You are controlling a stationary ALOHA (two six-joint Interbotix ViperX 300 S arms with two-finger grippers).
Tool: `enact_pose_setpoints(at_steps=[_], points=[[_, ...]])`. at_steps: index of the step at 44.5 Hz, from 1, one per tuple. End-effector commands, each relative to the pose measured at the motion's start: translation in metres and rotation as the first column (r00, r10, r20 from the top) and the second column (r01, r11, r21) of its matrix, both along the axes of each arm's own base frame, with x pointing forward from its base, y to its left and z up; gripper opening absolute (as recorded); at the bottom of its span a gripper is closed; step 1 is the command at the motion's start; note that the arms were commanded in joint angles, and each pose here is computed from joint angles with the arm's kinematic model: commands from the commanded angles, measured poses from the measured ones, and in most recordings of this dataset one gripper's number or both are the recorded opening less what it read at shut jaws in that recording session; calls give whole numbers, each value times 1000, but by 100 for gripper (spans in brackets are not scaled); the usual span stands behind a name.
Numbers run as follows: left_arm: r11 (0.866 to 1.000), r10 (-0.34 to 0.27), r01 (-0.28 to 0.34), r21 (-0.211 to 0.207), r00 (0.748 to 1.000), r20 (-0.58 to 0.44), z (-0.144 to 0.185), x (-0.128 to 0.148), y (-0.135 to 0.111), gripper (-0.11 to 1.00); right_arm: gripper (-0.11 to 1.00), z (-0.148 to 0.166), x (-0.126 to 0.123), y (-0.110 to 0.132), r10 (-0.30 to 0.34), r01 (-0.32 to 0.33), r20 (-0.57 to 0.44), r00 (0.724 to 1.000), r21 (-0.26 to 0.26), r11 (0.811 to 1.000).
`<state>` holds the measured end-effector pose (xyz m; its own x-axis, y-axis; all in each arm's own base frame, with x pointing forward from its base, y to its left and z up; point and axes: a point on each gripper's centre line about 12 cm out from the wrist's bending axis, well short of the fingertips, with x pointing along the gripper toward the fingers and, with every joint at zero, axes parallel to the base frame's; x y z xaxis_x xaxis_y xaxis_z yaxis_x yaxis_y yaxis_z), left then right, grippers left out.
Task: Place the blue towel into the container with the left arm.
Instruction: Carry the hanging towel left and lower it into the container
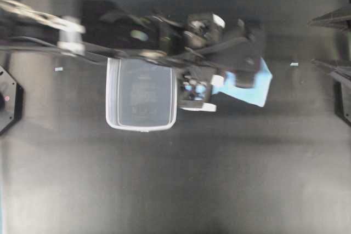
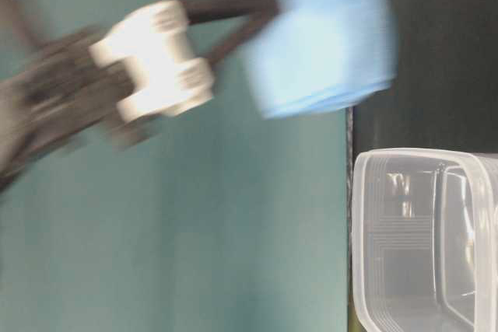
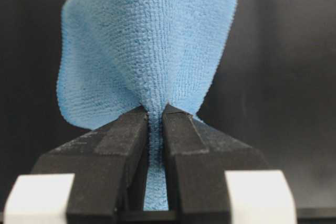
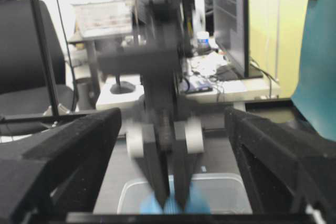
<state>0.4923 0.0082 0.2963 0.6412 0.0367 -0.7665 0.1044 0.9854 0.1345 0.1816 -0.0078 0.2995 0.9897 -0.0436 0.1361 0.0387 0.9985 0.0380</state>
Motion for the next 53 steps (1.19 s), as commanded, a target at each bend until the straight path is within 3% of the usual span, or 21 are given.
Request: enact_pose_setpoints(at_steps=[1, 11, 20, 53], points=[[1000, 10, -10, 1, 999, 32, 36, -31, 3, 5, 77, 2, 1, 0, -2, 2, 6, 1000, 6, 1000], [999, 45, -46, -4, 998, -32, 22, -94, 14, 5, 77, 3, 1, 0, -2, 2, 12, 1000, 4, 1000], [998, 56, -56, -2, 997, -46, 4, -124, 18, 5, 77, 1, 1, 0, -2, 2, 6, 1000, 4, 1000], [997, 76, -76, -10, 994, -75, -50, -139, 23, 5, 77, 2, 1, -1, -3, 3, 12, 1000, 4, 1000]])
